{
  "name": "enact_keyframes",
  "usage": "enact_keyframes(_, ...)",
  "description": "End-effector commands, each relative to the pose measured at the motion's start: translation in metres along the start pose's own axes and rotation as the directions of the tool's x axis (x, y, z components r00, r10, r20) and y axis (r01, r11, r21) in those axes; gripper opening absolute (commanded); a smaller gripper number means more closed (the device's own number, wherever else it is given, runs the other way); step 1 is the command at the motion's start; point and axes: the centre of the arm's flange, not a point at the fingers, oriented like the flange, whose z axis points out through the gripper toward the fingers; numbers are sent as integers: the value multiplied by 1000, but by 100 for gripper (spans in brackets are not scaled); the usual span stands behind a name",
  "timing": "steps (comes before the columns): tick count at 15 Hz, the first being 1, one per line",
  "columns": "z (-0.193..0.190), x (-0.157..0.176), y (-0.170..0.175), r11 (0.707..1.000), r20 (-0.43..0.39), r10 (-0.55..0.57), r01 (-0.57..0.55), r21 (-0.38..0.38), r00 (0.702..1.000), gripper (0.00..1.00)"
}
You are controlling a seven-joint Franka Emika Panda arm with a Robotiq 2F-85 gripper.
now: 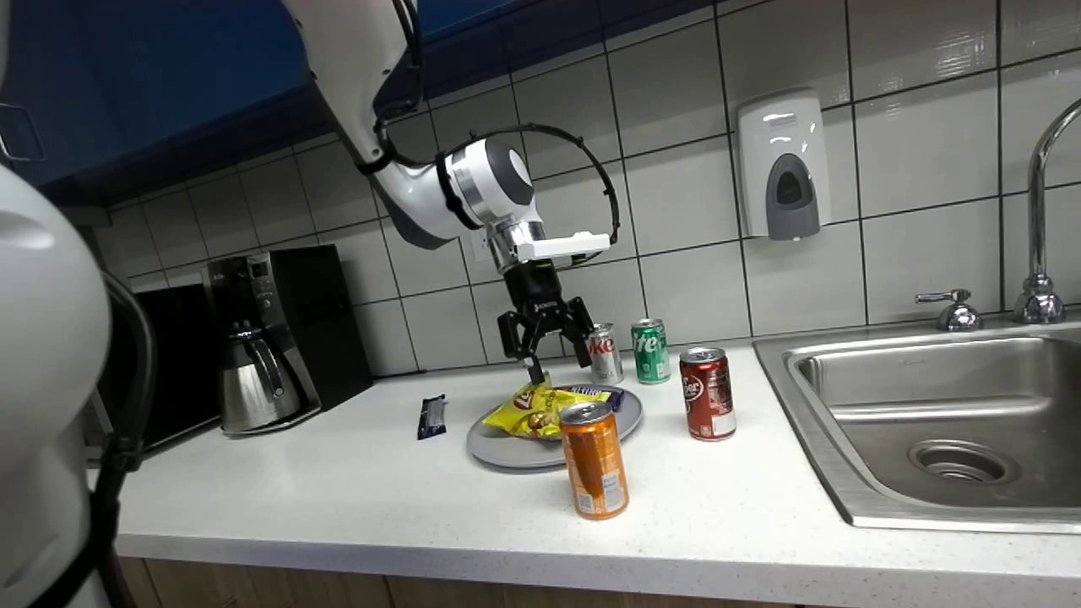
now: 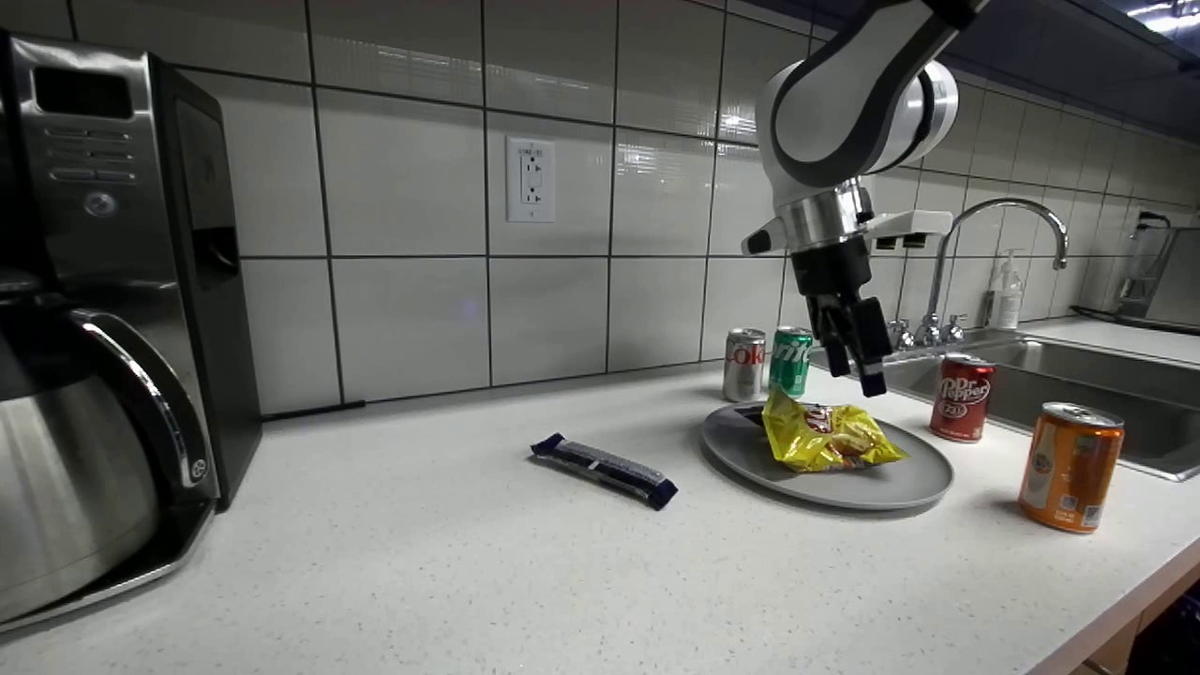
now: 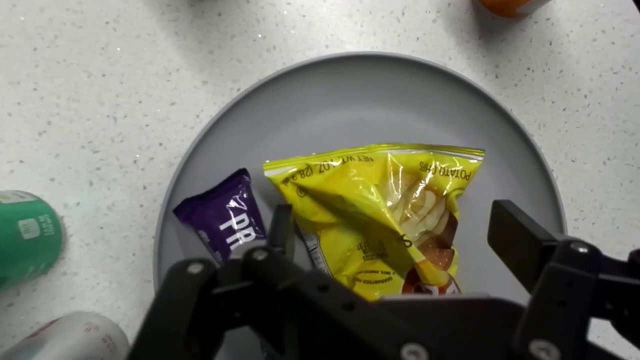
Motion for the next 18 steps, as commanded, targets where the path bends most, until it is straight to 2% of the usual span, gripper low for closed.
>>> enact_keyframes(1, -5, 9, -7, 999, 6, -39, 40, -35, 999, 100)
enact_keyframes(6, -5, 28, -18, 995, -13, -87, 87, -48, 996, 100)
enact_keyframes(18, 8, 28, -22, 992, -75, -74, 66, -109, 994, 100)
